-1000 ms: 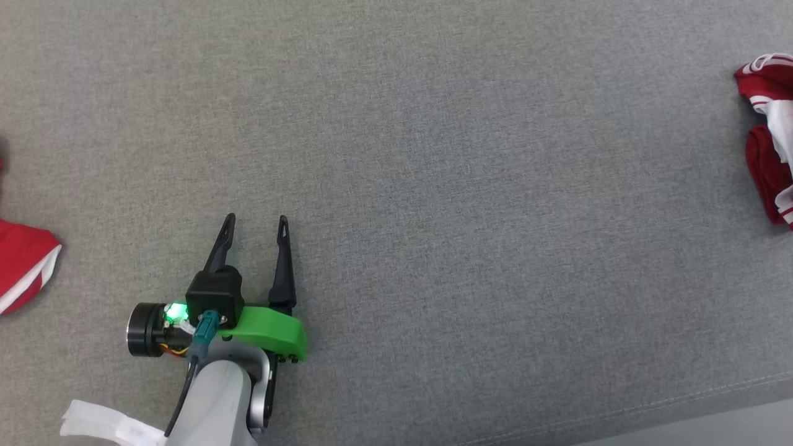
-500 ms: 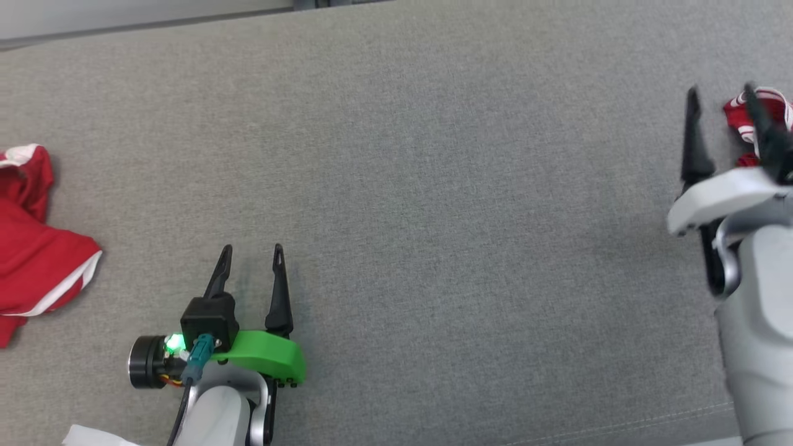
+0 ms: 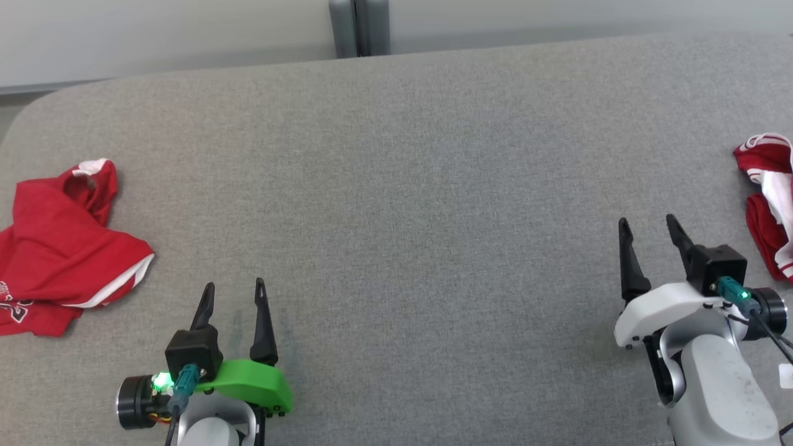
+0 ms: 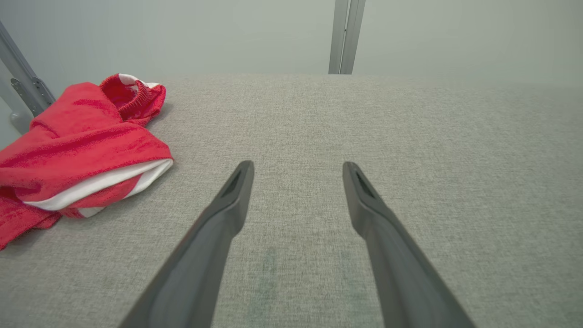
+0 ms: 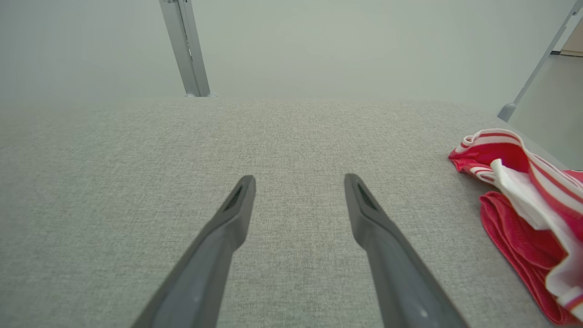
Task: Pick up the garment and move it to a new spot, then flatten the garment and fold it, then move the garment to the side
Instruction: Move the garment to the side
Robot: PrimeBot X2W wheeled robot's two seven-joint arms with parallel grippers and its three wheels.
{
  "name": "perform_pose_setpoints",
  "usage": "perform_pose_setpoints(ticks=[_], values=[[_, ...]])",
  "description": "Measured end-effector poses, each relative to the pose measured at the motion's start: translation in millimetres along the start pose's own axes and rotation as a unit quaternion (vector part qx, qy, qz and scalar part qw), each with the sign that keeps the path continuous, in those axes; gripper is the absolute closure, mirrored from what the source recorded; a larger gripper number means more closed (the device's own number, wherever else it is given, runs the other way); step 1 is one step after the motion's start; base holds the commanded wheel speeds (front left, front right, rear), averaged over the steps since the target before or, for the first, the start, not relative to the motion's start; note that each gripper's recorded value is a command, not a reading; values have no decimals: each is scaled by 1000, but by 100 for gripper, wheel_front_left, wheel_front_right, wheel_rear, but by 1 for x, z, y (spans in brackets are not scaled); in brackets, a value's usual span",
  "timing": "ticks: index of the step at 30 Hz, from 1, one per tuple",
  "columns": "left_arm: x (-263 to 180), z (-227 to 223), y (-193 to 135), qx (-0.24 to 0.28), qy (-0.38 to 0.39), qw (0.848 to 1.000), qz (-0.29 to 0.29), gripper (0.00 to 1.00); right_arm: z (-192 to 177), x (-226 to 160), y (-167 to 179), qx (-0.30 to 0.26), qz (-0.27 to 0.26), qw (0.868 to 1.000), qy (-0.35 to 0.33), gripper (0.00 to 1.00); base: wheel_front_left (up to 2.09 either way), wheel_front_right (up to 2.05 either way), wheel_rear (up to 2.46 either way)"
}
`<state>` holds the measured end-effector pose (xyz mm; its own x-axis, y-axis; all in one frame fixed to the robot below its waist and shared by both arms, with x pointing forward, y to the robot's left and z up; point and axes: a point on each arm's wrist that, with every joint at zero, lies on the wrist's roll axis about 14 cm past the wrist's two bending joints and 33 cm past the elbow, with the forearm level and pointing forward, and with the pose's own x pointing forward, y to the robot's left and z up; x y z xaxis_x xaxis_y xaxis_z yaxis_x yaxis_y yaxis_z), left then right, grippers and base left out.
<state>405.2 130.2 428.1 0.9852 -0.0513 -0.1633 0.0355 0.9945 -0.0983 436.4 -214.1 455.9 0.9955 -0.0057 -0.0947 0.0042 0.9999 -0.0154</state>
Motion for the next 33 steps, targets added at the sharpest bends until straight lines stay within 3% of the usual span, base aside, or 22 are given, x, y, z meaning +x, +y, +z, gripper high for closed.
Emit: perform_pose_setpoints(ticks=[18, 33], values=[[-38, 29, 24, -11, -47, 998, 36, 0, 40, -37, 29, 27, 29, 997, -62, 0, 0, 0, 0], [-50, 34, 26, -7, -58, 998, 38, 0, 43, -55, 39, 45, 44, 996, -70, 0, 0, 0, 0]])
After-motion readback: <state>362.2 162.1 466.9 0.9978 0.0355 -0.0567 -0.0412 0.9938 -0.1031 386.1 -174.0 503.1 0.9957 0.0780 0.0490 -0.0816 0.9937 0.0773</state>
